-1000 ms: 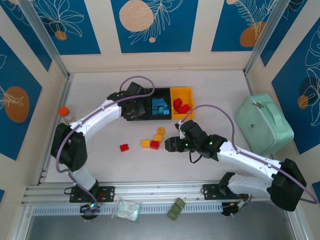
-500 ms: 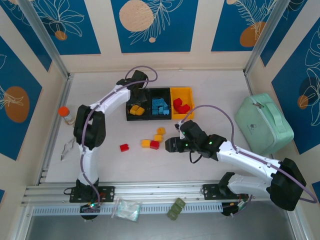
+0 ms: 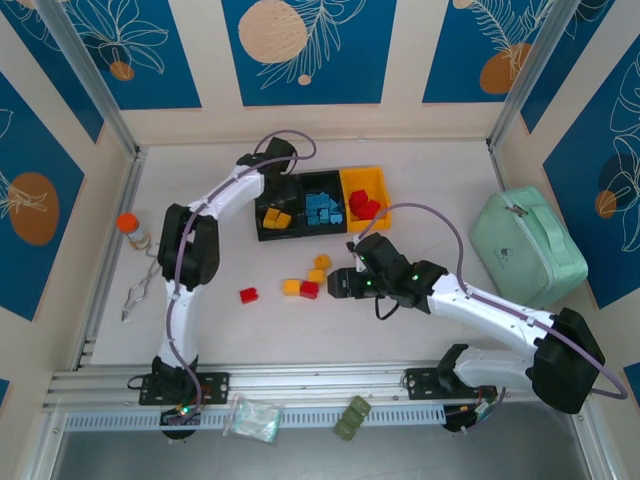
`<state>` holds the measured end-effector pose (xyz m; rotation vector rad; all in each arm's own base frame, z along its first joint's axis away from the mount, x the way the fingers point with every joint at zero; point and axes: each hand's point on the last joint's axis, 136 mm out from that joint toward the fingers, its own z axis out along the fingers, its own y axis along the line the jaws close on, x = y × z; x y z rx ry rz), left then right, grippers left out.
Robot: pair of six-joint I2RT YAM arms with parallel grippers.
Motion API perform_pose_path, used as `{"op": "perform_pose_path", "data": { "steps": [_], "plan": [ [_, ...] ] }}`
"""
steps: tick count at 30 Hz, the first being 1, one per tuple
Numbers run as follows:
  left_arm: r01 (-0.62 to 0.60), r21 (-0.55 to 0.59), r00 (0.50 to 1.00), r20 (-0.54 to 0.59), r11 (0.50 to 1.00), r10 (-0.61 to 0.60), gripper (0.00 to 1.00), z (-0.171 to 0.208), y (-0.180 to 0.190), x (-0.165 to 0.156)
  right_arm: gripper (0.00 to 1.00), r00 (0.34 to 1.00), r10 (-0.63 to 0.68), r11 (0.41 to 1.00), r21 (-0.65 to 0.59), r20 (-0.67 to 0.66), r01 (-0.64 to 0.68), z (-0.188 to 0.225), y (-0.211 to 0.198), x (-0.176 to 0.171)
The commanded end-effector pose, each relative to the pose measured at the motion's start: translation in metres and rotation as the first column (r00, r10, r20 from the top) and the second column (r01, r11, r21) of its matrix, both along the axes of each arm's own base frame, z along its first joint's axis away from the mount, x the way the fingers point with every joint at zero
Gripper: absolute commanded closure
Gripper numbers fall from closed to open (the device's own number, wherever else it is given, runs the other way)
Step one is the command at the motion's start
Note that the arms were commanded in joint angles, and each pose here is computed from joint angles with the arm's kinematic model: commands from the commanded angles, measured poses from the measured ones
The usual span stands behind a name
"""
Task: Sort the legos into containers by color
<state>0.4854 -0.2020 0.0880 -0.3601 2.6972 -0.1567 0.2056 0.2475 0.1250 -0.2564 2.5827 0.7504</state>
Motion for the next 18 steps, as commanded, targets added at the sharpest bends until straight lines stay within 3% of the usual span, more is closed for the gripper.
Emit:
{"op": "perform_pose_path", "data": {
  "steps": [1, 18],
  "plan": [
    [0.006, -0.034, 1.0, 0.023, 0.999, -0.005, 0.41, 0.023, 0.002, -0.006, 0.38, 1.0, 0.007, 1.0, 0.0, 0.017, -0.007, 0.009, 0.003, 0.004],
    [0.138, -0.135, 0.989, 0.077, 0.981, -0.129, 0.41, 0.068, -0.005, -0.063, 0.38, 0.999, -0.014, 1.0, 0.003, 0.036, 0.014, 0.012, -0.003, 0.002]
  ]
}}
